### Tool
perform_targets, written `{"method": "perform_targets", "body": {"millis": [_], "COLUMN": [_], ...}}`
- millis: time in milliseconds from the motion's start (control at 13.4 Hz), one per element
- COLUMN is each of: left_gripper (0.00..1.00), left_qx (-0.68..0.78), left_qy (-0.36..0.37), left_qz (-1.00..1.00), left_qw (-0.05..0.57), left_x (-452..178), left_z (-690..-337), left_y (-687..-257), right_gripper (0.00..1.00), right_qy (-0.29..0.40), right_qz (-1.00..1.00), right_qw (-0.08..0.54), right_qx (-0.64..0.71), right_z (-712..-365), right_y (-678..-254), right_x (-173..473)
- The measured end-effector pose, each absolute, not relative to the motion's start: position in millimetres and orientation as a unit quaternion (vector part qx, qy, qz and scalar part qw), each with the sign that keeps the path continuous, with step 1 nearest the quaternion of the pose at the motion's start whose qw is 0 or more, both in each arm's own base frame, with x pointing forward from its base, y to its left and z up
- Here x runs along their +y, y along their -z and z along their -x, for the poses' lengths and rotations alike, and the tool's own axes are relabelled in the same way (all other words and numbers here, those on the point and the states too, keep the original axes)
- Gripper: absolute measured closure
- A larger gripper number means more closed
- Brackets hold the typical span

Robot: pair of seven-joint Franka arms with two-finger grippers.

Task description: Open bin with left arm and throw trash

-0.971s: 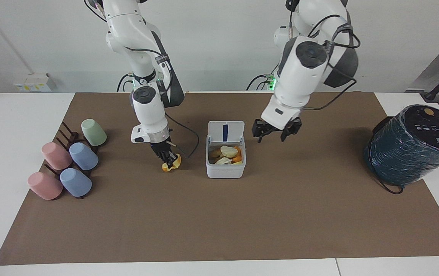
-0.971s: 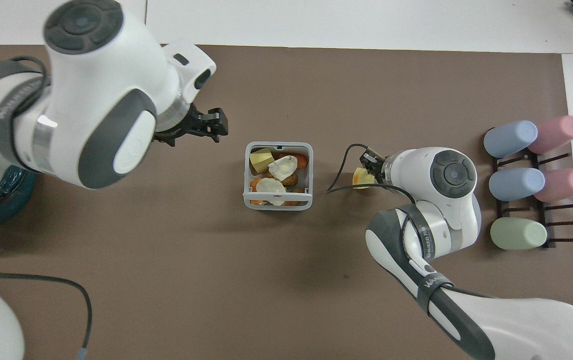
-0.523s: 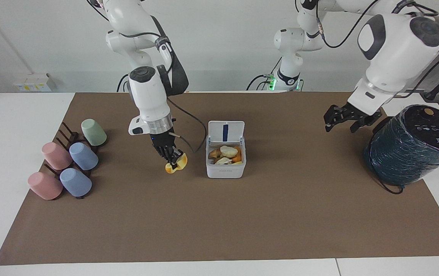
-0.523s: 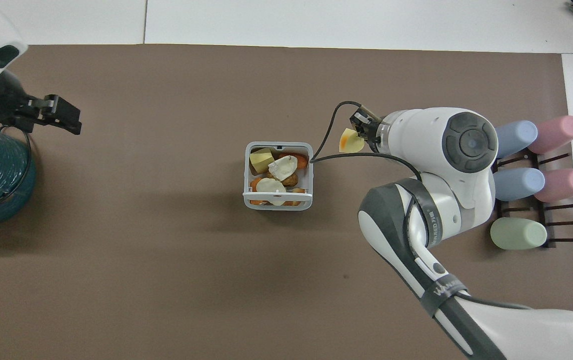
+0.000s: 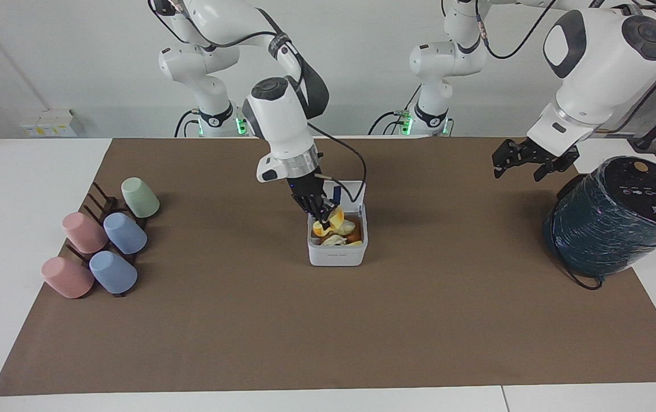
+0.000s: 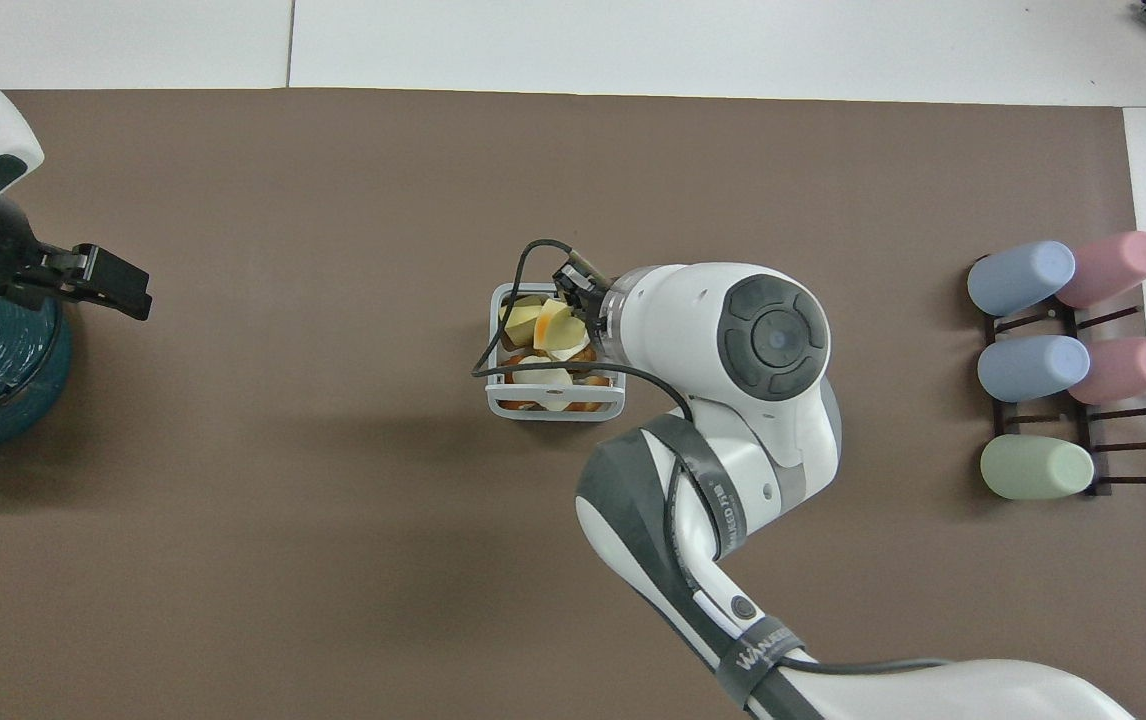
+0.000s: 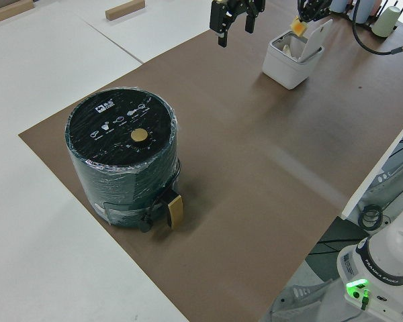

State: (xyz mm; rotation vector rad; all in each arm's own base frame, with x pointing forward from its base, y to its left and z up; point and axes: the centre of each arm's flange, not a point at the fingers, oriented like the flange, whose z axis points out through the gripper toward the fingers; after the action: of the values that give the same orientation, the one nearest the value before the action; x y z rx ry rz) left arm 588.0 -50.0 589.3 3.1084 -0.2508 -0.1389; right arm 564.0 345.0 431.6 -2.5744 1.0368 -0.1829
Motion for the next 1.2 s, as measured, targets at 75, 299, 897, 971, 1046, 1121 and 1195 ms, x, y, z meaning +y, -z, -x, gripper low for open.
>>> {"method": "perform_targets", "body": {"millis": [75,299,897,971,1046,1121,1195], "left_gripper": [0.0,0.0,0.0,0.0,0.0,0.0,0.0], "left_qx": [-0.08,-0.081,-0.082,-0.082,-0.083,-0.083,-0.083], "left_qy": [0.042,0.032,0.012,0.01,0.01,0.009,0.009], "left_qz": [-0.996,-0.996,-0.997,-0.997,-0.997,-0.997,-0.997], "left_qw": [0.005,-0.002,-0.004,-0.004,-0.004,-0.003,-0.003], "left_x": [-48.8,-48.0,-49.6,-49.8,-50.1,-50.3,-50.5], "left_z": [-587.8,-584.8,-585.3,-585.6,-585.7,-585.8,-585.9], "left_y": [-590.9,-599.8,-608.0,-608.3,-608.4,-608.4,-608.4], "right_gripper": [0.84,0.56,0.0,0.0,0.0,0.0,0.0], "right_qy": [0.059,0.055,0.067,0.069,0.071,0.074,0.077], "right_qz": [0.91,0.908,0.911,0.915,0.92,0.926,0.933], "right_qw": [0.177,0.176,0.175,0.171,0.164,0.157,0.148], "right_qx": [0.371,0.377,0.368,0.359,0.348,0.335,0.319], "right_z": [-560.1,-557.8,-569.7,-574.2,-578.7,-582.6,-585.8], "right_y": [-426.6,-422.4,-432.6,-437.0,-442.5,-449.3,-458.7], "right_x": [352.6,357.7,337.6,325.7,311.0,295.0,275.7]}}
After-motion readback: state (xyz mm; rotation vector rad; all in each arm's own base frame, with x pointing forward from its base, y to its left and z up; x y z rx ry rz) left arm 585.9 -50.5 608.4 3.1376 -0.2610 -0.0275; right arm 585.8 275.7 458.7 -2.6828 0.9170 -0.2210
